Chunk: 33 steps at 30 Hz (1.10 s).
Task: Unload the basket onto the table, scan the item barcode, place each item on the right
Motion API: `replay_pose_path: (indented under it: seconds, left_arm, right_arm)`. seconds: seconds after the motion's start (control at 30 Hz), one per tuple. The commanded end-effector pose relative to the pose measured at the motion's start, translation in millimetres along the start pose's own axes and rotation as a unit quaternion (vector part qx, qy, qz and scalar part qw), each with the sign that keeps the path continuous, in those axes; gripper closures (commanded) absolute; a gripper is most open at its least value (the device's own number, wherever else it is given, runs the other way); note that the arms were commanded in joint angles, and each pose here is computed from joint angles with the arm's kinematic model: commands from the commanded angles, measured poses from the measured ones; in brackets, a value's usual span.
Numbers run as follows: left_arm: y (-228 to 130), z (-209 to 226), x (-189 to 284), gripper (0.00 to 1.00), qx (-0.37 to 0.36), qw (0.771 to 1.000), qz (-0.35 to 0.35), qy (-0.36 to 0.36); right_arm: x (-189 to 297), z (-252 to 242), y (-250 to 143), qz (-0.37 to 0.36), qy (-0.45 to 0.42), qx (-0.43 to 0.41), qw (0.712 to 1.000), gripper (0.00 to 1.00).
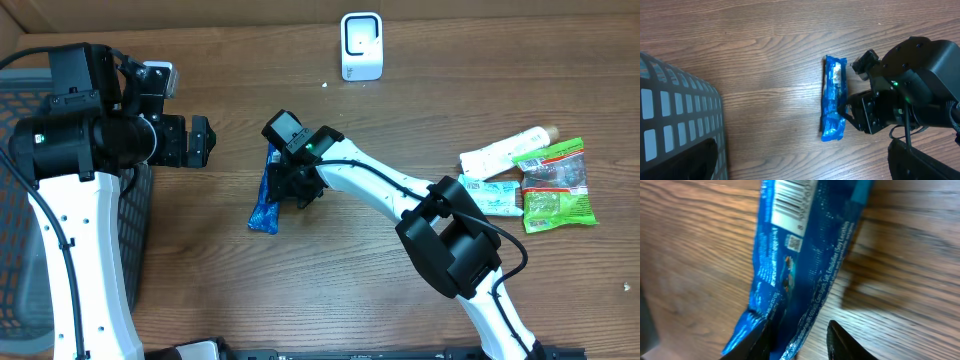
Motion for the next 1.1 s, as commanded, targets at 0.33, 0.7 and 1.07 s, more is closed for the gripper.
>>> replay_pose_path:
  seconds: [0.33,0.7,1.07]
  left_arm:
    - [2,0,0,0.00,-0.003,1.000,-0.004,-0.003]
    - [2,0,0,0.00,-0.003,1.000,-0.004,-0.003]
    - [2,0,0,0.00,-0.003,1.000,-0.004,-0.003]
  right_arm:
    - [-4,-26,16,-0.032,-0.055,0.019,0.998,0.64]
    - [7,-26,43,-0.014,0.045,0.089,0.995,0.67]
    - [-12,-33,26,0.043,0.048,0.015,0.998,0.73]
Point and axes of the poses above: each gripper's point midway between its finger pads, its own x axis back along the fingers, its own z axis along the line the jaws close on, y = z × x, the point moved 9 cm from there along x, back along the fingers, and after that the axes turned 13 degrees about -x, right-handed, at the moved point
